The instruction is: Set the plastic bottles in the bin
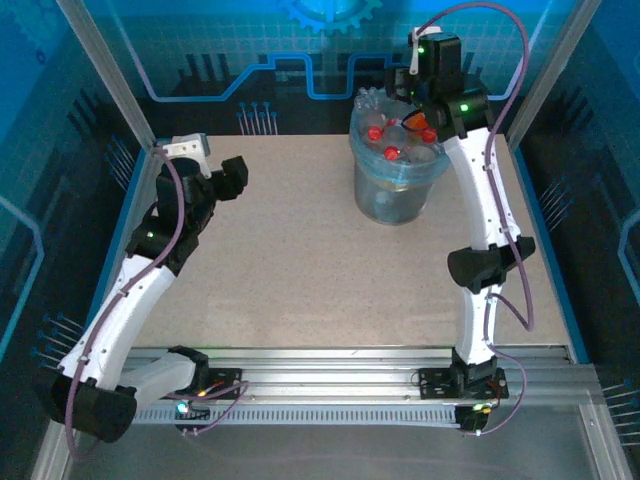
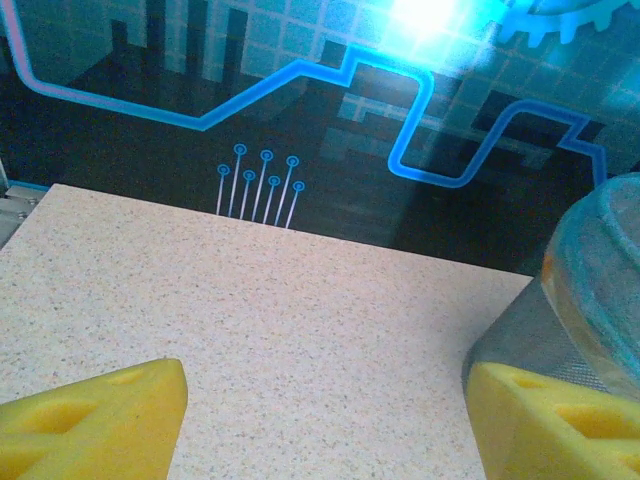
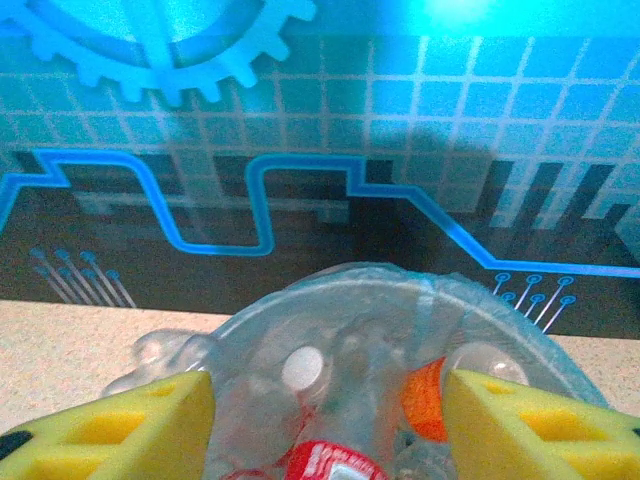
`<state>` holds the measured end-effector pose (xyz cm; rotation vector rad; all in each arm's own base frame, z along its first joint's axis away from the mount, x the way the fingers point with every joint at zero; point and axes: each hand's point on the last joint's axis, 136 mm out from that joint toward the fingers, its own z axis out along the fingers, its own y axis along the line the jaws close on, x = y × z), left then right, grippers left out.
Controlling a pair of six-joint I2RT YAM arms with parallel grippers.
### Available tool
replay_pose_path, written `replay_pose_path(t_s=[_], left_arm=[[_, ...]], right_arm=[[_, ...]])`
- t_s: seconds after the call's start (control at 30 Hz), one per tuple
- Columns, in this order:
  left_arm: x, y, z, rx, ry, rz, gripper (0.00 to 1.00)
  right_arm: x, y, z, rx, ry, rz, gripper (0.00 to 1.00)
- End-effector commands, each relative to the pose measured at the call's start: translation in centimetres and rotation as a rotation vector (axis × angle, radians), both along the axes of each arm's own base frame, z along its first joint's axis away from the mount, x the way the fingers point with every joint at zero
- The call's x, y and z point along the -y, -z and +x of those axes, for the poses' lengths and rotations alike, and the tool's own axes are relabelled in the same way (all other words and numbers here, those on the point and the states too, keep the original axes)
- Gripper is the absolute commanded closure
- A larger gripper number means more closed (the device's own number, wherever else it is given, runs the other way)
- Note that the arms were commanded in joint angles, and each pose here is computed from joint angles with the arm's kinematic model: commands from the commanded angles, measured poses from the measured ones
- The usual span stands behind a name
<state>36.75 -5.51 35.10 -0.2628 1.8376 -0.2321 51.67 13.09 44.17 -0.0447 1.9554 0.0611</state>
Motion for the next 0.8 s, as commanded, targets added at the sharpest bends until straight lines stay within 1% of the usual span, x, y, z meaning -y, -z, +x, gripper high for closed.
replay_pose_path(t_s=[0.0,0.1,0.17,0.23,0.3,0.37,0.43,0.5,0.57,0.63,0.7,0.77], left_arm=[[-1.4,1.4,0.3,0.007,-0.055,0.058,0.25],[-2.1,3.2,-0.2,0.019,-0.082,0.082,0.24],[-2.6,4.7,-0.8,0.028,-0.097,0.102,0.22],[-3.2,6.1,-1.5,0.032,-0.117,0.118,0.20],[-3.9,7.8,-2.1,0.022,-0.146,0.136,0.19],[-4.6,9.5,-2.6,0.006,-0.176,0.159,0.15],[-4.7,11.6,-2.7,-0.005,-0.176,0.192,0.14],[-4.5,13.3,-2.6,0.014,-0.152,0.224,0.14],[-4.5,14.8,-2.6,0.043,-0.151,0.237,0.13],[-4.6,16.0,-2.6,0.056,-0.154,0.260,0.13],[-4.8,17.4,-2.5,0.048,-0.153,0.299,0.12],[-4.8,19.0,-2.1,0.026,-0.148,0.328,0.09]], right_arm=[[-0.8,-1.6,-5.1,-0.012,-0.044,-0.032,0.35],[-0.6,-1.0,-9.9,0.012,-0.100,-0.028,0.33],[0.0,-0.5,-13.7,0.094,-0.144,0.013,0.32],[1.3,0.8,-16.7,0.166,-0.144,0.026,0.32],[2.7,3.0,-19.1,0.189,-0.143,0.003,0.30],[4.3,6.0,-20.7,0.155,-0.114,-0.062,0.25],[6.1,9.7,-21.2,0.080,-0.055,-0.118,0.21],[8.7,13.4,-21.1,0.008,0.064,-0.161,0.20],[10.6,17.8,-20.7,-0.045,0.144,-0.198,0.19],[11.5,21.5,-20.1,-0.046,0.167,-0.198,0.19],[11.8,24.7,-19.4,-0.014,0.173,-0.189,0.19],[11.9,26.7,-18.9,0.037,0.165,-0.142,0.19]])
